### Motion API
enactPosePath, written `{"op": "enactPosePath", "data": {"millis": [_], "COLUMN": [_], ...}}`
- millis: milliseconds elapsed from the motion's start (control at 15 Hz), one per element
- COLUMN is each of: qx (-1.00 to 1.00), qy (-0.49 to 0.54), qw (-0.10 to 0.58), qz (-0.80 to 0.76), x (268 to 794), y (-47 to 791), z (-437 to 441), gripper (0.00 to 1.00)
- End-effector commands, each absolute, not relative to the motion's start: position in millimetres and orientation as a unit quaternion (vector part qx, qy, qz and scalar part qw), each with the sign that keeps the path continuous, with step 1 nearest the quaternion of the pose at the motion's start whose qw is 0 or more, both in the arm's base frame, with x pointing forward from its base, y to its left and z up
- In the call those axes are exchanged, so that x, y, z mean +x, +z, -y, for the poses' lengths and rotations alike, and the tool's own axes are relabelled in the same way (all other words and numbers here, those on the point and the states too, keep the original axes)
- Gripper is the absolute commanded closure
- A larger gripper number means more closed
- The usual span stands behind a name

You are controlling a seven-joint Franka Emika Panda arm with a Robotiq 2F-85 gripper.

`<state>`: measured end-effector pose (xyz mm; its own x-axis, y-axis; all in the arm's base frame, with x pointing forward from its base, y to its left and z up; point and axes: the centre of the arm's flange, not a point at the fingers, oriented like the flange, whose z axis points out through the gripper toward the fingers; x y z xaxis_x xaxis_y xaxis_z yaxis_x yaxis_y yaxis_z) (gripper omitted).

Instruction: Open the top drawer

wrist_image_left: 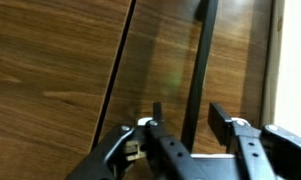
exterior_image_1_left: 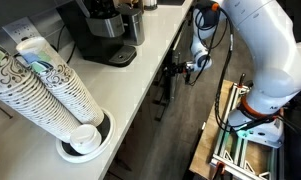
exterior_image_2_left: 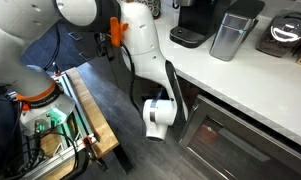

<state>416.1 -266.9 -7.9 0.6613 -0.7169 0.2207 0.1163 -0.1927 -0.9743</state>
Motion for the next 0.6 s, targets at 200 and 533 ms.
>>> {"op": "enactPosePath", "data": {"millis": [200, 533], "qx": [-0.696, -0.697], "qy": [-0.355, -0.356], "qw": [0.580, 0.579], "qz": [-0.229, -0.230], "x": [413.8, 415.0], "y": [-10.8, -10.7], "z": [264.4, 265.4], "gripper": [0.59, 0.93]}}
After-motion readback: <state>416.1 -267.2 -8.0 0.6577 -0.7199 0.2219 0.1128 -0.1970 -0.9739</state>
